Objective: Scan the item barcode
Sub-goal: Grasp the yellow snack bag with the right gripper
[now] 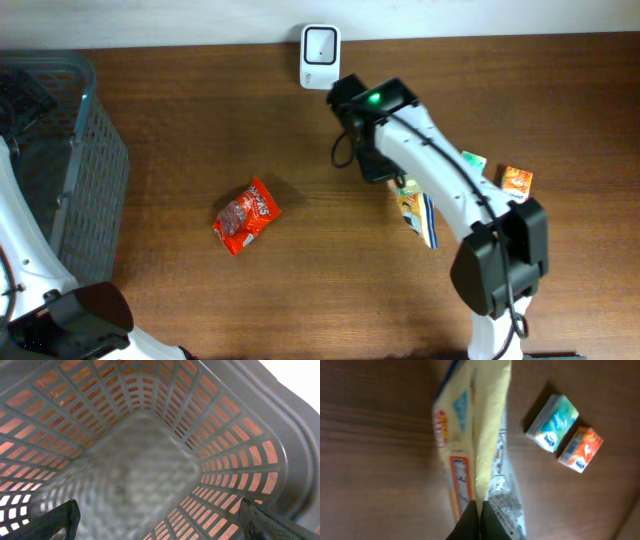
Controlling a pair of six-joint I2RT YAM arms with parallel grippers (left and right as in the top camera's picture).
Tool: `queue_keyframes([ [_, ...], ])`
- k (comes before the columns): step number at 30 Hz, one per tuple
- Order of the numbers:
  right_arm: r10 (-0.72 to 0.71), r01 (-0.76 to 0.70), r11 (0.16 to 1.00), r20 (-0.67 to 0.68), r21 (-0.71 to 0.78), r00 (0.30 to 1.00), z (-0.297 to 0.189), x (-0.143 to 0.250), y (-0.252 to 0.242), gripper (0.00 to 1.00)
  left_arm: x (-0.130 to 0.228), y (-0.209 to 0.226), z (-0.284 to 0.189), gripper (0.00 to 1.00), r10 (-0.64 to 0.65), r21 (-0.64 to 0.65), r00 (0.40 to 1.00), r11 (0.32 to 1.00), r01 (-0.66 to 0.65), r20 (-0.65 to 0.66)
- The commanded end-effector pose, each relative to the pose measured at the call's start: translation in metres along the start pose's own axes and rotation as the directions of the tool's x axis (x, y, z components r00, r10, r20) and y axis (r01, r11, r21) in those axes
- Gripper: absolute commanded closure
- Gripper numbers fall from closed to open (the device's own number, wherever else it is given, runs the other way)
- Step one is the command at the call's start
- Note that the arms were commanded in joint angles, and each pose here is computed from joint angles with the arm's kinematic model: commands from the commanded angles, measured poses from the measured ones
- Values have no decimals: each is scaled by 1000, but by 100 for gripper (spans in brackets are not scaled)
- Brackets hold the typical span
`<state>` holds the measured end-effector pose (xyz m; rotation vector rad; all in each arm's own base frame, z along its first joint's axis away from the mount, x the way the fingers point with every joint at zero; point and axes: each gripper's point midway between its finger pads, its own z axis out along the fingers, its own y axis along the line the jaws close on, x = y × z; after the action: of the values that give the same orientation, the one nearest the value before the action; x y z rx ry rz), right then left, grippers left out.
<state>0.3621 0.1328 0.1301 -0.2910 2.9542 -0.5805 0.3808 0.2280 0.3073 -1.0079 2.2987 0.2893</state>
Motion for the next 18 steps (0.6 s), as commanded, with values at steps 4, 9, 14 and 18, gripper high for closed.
queue_keyframes([
  [4,-175,168,980,-57,-110,983,30,11,95,84,0,2,0,1,-10,-5,1000,1000,10,0],
  [9,-280,280,923,38,-263,959,11,14,156,59,0,2,0,1,-10,-5,1000,1000,10,0],
  [14,-394,421,784,158,-457,905,-8,12,201,39,0,1,0,1,-10,-5,1000,1000,10,0],
  [18,-323,358,804,158,-474,933,-13,-6,185,38,0,1,0,1,-10,-5,1000,1000,10,0],
])
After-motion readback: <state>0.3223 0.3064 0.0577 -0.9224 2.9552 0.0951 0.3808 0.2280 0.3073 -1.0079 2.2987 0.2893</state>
